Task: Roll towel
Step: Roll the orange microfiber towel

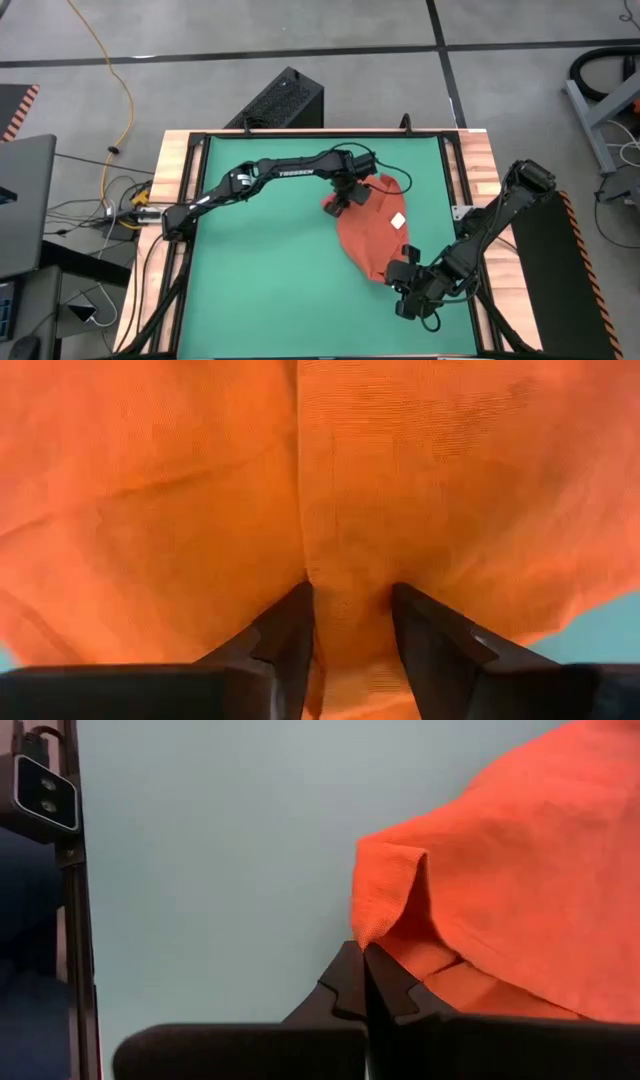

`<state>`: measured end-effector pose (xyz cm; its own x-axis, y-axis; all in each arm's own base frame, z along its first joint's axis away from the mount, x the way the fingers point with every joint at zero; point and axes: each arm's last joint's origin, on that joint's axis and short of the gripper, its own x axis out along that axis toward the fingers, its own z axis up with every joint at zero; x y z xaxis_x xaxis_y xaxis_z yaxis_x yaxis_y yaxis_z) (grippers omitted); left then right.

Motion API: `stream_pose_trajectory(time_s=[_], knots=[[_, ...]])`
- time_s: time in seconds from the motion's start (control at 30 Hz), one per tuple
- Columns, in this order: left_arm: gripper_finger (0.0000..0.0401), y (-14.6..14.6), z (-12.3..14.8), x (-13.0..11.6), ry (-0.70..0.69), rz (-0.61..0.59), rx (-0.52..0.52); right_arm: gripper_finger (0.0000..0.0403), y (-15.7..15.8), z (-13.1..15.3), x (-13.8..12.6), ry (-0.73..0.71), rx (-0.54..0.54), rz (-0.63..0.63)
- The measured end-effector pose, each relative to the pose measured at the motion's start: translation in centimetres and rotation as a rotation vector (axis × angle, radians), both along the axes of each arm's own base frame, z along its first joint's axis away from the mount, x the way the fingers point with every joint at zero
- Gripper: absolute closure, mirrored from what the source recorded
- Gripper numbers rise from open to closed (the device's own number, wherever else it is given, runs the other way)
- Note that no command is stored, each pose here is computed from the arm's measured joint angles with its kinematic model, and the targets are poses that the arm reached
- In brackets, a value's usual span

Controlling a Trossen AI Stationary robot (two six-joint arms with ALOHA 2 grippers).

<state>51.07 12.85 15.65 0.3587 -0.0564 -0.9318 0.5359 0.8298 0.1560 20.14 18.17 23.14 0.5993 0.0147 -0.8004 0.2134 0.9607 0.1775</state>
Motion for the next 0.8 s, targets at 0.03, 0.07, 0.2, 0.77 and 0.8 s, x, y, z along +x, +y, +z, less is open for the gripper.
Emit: stream_pose_trajectory(time_s=[0.03, 0.07, 0.2, 0.77, 0.8], knots=[[0.0293, 0.0, 0.0, -0.1, 0.007, -0.003, 0.001, 0.0399, 0.0, 0.0, 0.0, 0.001, -0.002, 0.002], [0.0309, -0.1, 0.0, -0.1, 0.011, -0.006, -0.002, 0.0399, 0.0, 0.0, 0.0, 0.004, -0.006, 0.003], [0.0387, -0.4, 0.6, -0.1, 0.023, 0.002, 0.015, 0.0399, -0.1, 0.0, 0.0, 0.004, -0.007, 0.002], [0.0401, -4.0, 16.1, -6.6, -0.044, 0.246, 0.066, 0.0399, -3.6, -0.7, -0.6, 0.073, -0.232, -0.29], [0.0401, -4.1, 17.8, -7.5, -0.082, 0.267, 0.071, 0.0399, -4.2, -0.8, -0.6, 0.081, -0.263, -0.336]])
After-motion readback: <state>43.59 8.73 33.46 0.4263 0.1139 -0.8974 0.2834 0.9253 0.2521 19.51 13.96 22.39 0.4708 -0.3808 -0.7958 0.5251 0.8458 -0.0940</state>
